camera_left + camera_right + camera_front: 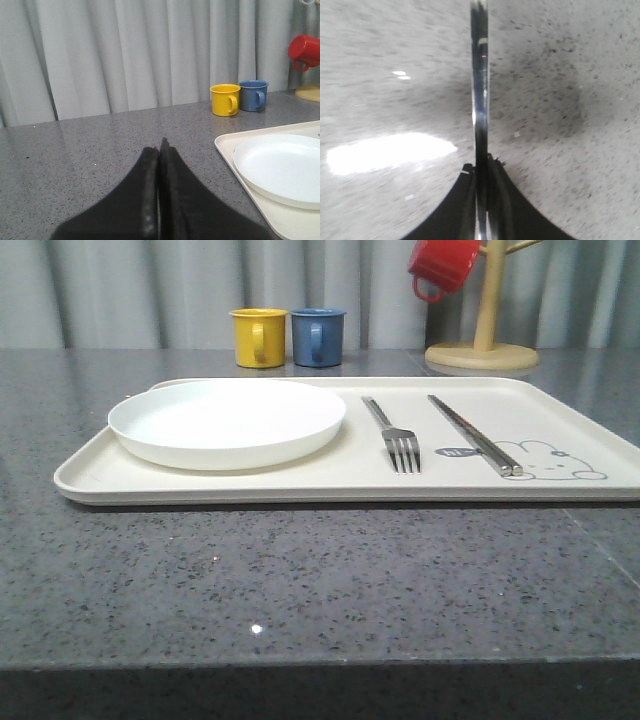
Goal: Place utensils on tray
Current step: 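Lower the right gripper onto the silver spoon and grasp it, then place the spoon on the tray beside the chopsticks and release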
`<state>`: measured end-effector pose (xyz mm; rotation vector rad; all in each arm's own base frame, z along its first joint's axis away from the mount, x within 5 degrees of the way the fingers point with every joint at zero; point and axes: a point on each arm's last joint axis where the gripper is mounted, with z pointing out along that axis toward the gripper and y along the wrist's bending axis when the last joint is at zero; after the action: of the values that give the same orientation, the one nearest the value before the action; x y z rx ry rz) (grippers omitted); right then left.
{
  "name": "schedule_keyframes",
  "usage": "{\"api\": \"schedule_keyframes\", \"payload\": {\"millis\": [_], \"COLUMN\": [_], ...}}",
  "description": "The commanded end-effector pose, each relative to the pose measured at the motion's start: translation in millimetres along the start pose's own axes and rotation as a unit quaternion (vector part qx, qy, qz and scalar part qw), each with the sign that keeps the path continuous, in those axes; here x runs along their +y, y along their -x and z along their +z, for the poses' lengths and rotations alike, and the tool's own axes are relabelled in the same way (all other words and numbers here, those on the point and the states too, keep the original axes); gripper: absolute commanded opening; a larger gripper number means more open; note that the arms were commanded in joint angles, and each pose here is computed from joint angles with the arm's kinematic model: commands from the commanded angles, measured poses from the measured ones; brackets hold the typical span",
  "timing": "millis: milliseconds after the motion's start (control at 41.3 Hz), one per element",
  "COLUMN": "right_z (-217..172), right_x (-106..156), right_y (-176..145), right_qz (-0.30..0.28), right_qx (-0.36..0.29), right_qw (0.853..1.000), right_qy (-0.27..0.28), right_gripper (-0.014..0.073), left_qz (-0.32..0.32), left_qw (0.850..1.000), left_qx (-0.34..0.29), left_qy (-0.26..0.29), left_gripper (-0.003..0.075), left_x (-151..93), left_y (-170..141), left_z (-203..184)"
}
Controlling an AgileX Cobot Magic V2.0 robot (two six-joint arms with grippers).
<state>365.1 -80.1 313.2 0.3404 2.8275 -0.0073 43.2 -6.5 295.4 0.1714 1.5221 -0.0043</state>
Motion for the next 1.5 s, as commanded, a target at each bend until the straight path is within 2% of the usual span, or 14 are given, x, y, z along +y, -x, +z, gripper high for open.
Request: {"api": "schedule_keyframes", "payload": {"millis": [0, 169, 363, 629, 871, 1356, 1477], "right_z": [-43, -54, -52, -39, -15, 16, 18], "right_x": [9, 38, 88, 125, 140, 144, 144], "right_y": [-13, -20, -29, -36, -36, -38, -37], "right_qz": [-0.006, -0.03, -0.075, -0.091, -0.094, -0.066, -0.065], "right_qx": [-0.013, -0.016, -0.005, 0.026, 0.056, 0.108, 0.101], "right_qw": [1.0, 0.999, 0.995, 0.991, 0.989, 0.988, 0.988], "right_qy": [0.023, 0.042, 0.064, 0.097, 0.096, 0.092, 0.092], "right_gripper": [-0.0024, -0.0018, -0.0018, -0.0018, -0.0018, -0.0018, -0.0018], "left_qz": [-0.01, -0.01, -0.01, -0.01, -0.01, -0.01, -0.01], "left_qw": [0.999, 0.999, 0.999, 0.999, 0.999, 0.999, 0.999], "left_qx": [-0.05, -0.05, -0.05, -0.05, -0.05, -0.05, -0.05], "left_qy": [0.005, 0.005, 0.005, 0.005, 0.005, 0.005, 0.005], "left_gripper": [-0.0019, -0.0019, -0.0019, -0.0019, -0.0019, -0.0019, -0.0019], "left_x": [2, 2, 2, 2, 2, 2, 2], "left_y": [16, 16, 16, 16, 16, 16, 16], "left_z": [-1, -1, -1, -1, -1, -1, -1]}}
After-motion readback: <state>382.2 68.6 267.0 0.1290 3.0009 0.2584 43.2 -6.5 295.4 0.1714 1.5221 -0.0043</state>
